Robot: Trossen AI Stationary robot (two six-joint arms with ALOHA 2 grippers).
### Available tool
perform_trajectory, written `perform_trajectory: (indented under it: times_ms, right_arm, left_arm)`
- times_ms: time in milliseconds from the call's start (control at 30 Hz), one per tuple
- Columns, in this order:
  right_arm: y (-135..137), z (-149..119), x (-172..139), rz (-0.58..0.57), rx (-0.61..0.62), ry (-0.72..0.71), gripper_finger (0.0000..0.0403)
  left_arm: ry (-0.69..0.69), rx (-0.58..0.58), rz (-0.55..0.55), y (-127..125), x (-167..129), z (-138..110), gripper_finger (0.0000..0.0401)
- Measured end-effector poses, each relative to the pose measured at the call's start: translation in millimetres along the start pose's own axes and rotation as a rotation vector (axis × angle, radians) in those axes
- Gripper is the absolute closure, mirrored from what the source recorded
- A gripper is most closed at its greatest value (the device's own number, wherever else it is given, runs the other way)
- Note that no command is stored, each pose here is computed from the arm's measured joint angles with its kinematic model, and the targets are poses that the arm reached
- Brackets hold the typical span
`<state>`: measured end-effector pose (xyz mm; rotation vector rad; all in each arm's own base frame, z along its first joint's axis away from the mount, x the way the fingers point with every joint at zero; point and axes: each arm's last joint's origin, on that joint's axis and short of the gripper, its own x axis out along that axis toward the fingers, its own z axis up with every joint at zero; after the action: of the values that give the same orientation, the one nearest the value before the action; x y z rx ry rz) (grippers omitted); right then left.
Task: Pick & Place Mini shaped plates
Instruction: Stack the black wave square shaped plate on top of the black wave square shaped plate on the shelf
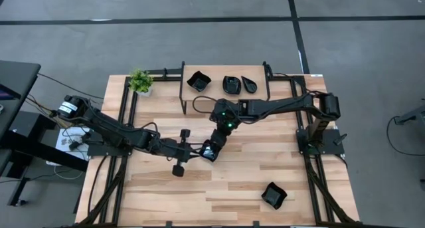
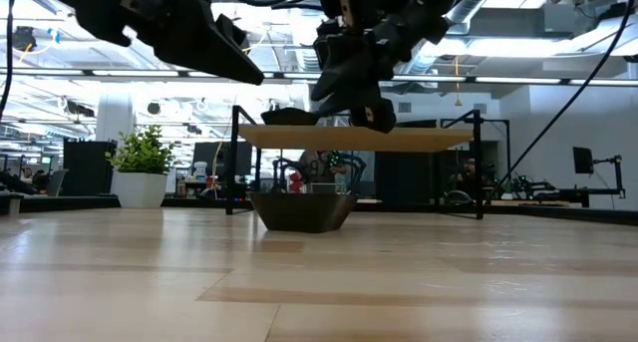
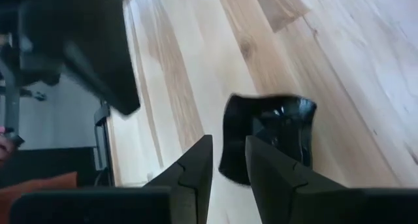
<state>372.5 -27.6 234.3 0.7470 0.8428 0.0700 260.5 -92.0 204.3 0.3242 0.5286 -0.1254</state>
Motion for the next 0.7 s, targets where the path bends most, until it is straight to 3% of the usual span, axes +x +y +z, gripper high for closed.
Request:
perform_trajectory:
  times_ms: [200,400,700]
  right_arm:
    - [4.8,-7.8,-12.3,-0.030,-0.044,0.049,0.0315]
    - [25.7,-24.0,-35.1,-0.162,-0.150,0.002,0.0315]
    - [57.6,-55.1,-66.3,-0.212,-0.202,-0.127,0.0315]
  left_arm:
    - [0.007,-0.085,0.009,11.7,3.0,-2.0,0.0325]
    - [0.026,-0.113,-0.024,15.5,18.0,4.1,0.0278]
    - [0.245,-0.069,-0.105,6.1,61.2,15.8,0.0266]
